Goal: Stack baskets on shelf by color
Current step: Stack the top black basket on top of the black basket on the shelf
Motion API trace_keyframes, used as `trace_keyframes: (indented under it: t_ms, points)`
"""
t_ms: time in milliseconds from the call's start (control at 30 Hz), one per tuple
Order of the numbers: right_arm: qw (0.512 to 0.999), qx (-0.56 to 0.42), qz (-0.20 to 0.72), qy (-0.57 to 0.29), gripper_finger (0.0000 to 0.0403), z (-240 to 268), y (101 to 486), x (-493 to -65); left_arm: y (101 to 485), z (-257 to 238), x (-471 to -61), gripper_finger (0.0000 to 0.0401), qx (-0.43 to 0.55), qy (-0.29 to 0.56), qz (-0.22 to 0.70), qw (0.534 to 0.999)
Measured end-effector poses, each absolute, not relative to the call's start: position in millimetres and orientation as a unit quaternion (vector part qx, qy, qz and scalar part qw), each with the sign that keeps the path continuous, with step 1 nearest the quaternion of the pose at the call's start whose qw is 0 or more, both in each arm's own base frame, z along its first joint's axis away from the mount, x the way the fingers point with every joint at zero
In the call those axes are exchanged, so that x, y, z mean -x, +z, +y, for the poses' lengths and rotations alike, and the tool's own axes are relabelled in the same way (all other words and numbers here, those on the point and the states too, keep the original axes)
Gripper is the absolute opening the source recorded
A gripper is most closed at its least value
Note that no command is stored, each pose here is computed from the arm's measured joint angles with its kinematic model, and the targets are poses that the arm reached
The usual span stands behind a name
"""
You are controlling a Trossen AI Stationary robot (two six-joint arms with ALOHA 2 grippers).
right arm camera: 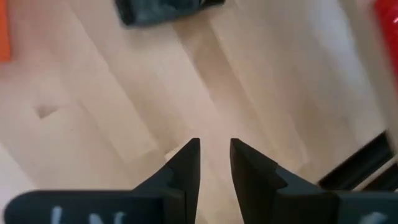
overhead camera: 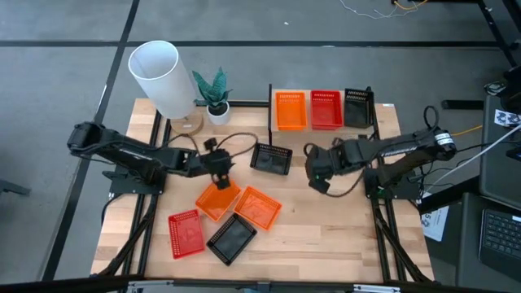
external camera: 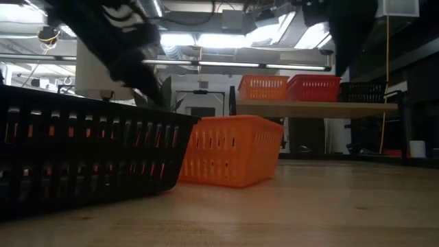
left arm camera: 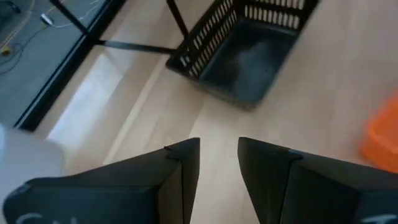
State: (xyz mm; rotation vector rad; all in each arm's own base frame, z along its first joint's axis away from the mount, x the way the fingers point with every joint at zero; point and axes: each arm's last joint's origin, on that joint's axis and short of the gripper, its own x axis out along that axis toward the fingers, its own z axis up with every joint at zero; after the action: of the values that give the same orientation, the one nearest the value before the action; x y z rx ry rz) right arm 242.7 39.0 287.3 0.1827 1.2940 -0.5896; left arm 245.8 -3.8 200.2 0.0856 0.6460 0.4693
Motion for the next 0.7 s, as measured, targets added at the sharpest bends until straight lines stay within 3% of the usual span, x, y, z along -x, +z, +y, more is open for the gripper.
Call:
trace_keyframes:
  t_ms: [300,467,700]
  points:
    - [0.752,-0.099,0.589,-0.279,0.0088,77.7,271.5,-227.9,167.6,37.0,-290.7,0.0102,-0.055,0.292,0.369,0.881]
    - [0.769,-0.072,0.574,-0.273,0.0088,92.9,272.0,-222.1,157.6,29.7,-313.0,0.0102,-0.118,0.250,0.359,0.892]
    - [0.775,-0.072,0.567,-0.271,0.0088,101.8,272.2,-218.2,177.6,6.2,-325.5,0.0102,-0.160,0.200,0.327,0.910]
